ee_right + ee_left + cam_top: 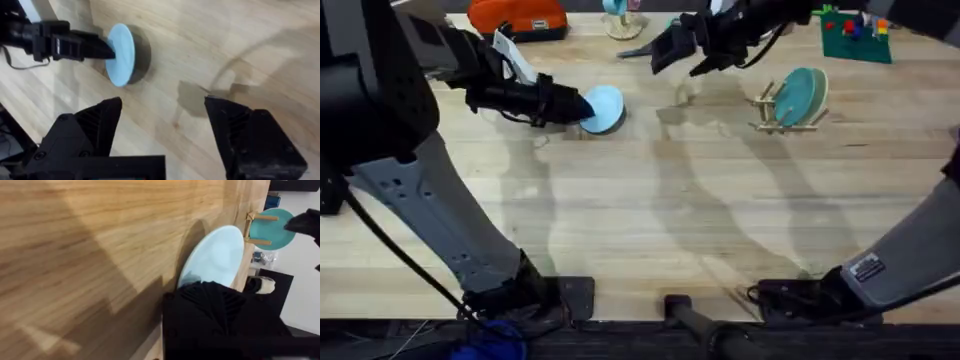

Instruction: Pick up the plates from the table one by one and place each into a slot on the dish rack.

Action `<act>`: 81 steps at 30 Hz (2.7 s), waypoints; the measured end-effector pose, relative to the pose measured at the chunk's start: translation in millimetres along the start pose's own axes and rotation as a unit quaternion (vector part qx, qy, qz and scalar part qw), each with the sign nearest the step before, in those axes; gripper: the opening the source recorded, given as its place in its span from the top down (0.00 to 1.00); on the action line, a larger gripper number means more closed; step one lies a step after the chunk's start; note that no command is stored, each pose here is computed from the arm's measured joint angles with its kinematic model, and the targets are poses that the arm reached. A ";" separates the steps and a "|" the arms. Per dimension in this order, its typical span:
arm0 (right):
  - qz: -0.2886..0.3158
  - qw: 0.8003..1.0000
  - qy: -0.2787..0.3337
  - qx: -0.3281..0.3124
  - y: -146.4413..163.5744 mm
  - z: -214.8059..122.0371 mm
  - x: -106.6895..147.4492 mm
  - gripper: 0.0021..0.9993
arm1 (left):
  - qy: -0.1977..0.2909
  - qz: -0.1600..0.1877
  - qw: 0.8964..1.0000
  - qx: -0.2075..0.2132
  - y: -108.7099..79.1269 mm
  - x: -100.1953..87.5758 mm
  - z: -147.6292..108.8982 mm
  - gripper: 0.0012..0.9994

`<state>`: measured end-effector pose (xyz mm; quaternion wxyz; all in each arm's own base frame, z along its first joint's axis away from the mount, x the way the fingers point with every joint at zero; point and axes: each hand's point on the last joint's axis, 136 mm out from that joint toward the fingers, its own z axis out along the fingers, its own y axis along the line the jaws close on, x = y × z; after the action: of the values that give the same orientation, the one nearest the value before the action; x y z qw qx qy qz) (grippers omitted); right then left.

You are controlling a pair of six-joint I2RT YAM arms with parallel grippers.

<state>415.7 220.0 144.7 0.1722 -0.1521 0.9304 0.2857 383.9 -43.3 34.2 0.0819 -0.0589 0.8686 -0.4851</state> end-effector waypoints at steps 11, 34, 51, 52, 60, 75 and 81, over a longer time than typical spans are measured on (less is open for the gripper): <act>0.009 0.999 -0.025 -0.044 5.1 36.1 -18.7 0.01 | 0.000 0.000 1.000 0.000 -0.1 0.0 -0.1 0.96; 0.043 0.995 0.021 -0.088 54.7 111.1 6.5 0.00 | 0.000 0.000 1.000 0.000 0.0 0.0 0.0 0.96; 0.036 0.994 0.019 -0.105 77.1 132.2 10.2 0.00 | 0.000 0.000 1.000 0.000 0.0 0.0 0.0 0.96; 0.035 0.994 0.018 -0.106 78.1 132.4 9.6 0.00 | 0.000 0.000 1.000 0.000 0.0 0.0 0.0 0.96; 0.041 0.993 0.018 -0.106 78.5 132.5 9.5 0.00 | 0.000 0.000 1.000 0.000 0.0 0.0 0.0 0.96; 0.071 0.991 0.025 -0.106 77.6 141.6 12.0 0.01 | 0.000 0.000 1.000 0.000 0.0 0.0 0.0 0.96; 0.066 0.992 0.028 -0.107 84.4 144.2 15.4 0.01 | 0.000 0.000 1.000 0.000 0.0 0.0 0.0 0.96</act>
<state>403.4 368.2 66.8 0.1094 -0.1164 0.9068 0.3902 383.9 -43.3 34.2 0.0819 -0.0589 0.8686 -0.4851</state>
